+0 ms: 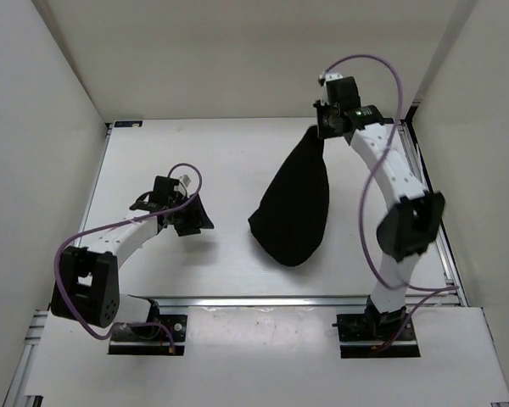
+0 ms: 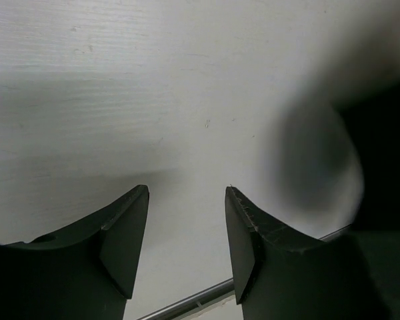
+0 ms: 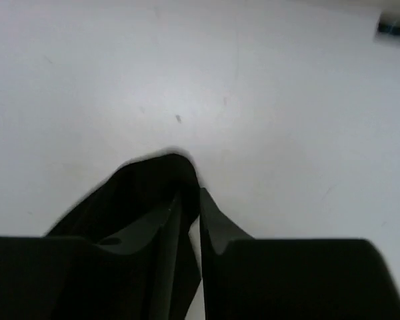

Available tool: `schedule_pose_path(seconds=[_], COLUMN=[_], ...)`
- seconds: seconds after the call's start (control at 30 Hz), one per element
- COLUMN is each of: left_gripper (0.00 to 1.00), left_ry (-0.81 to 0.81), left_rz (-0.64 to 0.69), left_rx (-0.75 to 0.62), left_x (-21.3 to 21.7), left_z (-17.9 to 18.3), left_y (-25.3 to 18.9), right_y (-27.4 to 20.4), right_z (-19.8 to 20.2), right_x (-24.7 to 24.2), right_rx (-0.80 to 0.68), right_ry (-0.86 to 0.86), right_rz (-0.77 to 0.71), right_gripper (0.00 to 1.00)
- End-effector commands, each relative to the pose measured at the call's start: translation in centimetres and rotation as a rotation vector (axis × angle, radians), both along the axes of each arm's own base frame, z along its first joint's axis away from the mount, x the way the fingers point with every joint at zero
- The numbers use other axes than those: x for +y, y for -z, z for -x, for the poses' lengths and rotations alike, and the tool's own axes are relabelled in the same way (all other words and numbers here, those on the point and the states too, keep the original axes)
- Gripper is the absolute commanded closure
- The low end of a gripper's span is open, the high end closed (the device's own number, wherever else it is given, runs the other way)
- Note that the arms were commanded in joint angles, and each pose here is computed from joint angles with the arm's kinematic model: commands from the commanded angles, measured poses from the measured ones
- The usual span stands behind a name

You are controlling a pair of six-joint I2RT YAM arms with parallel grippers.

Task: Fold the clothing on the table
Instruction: Flatten the skirt out

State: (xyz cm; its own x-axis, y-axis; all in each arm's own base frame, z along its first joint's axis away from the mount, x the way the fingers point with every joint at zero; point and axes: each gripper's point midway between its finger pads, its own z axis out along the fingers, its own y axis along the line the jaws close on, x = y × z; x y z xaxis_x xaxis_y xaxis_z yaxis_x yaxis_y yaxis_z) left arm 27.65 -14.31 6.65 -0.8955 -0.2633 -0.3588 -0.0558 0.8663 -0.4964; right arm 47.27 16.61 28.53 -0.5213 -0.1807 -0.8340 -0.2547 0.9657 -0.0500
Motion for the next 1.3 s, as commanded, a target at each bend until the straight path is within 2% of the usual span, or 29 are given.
schedule_pose_path(seconds=[0.0, 0.07, 0.1, 0.13, 0.2, 0.3, 0.4, 0.5, 0.6, 0.73, 0.87, 0.97, 1.03, 1.1, 1.27], left_gripper=[0.39, 0.39, 0.39, 0.39, 0.39, 0.39, 0.39, 0.4, 0.41, 0.48, 0.48, 0.48, 0.5, 0.5, 0.5], left_ry=[-0.024, -0.023, -0.034, -0.029, -0.014, 0.066, 0.189, 0.303, 0.348, 0.353, 0.441, 0.493, 0.476, 0.439, 0.368], left_rz=[0.024, 0.034, 0.037, 0.044, 0.067, 0.069, 0.12, 0.128, 0.15, 0.223, 0.093, -0.028, -0.029, -0.005, 0.024], left_rx=[-0.05, -0.053, -0.062, -0.073, -0.07, -0.097, -0.176, -0.175, -0.17, -0.145, -0.183, -0.175, -0.138, -0.1, -0.101], left_x=[0.5, 0.4, 0.6, 0.4, -0.5, -3.0, -7.5, -11.3, -14.2, -16.8, -18.4, -18.0, -17.0, -15.7, -11.8], left_z=[-0.5, -0.4, -0.7, -0.8, -1.0, -1.7, -3.3, -3.3, -4.2, -4.8, -4.7, -4.2, -3.7, -3.0, -2.3], left_y=[-1.5, -1.6, -1.8, -2.1, -2.1, -2.8, -5.2, -5.2, -5.6, -5.0, -3.6, -2.1, -1.0, 0.0, -0.5], right_y=[8.3, 9.4, 8.1, 8.2, 6.0, 4.3, 5.5, 8.8, 11.3, 13.0, 12.8, 12.6, 13.3, 14.2, 15.1], right_z=[1.1, 1.2, 1.6, 1.8, 3.0, 4.6, 6.8, 9.3, 11.4, 12.9, 13.9, 14.1, 14.7, 15.0, 14.5], right_x=[-2.9, -3.7, -3.4, -3.5, -3.1, -2.2, -0.7, 0.6, 2.5, 2.0, 0.9, 0.5, 1.2, 2.0, 6.5], right_rx=[0.367, 0.404, 0.368, 0.353, 0.274, 0.21, 0.265, 0.373, 0.48, 0.498, 0.516, 0.517, 0.599, 0.661, 0.778], right_ry=[0.096, 0.124, 0.111, 0.108, 0.084, 0.059, 0.013, -0.013, -0.051, 0.014, 0.045, 0.031, 0.005, 0.001, 0.022], right_rz=[-0.049, -0.044, -0.042, -0.021, 0.019, 0.035, 0.01, -0.035, -0.125, -0.12, -0.229, -0.353, -0.436, -0.446, -0.462], right_gripper=[0.75, 0.74, 0.66, 0.62, 0.46, 0.38, 0.4, 0.44, 0.53, 0.53, 0.53, 0.49, 0.49, 0.5, 0.53])
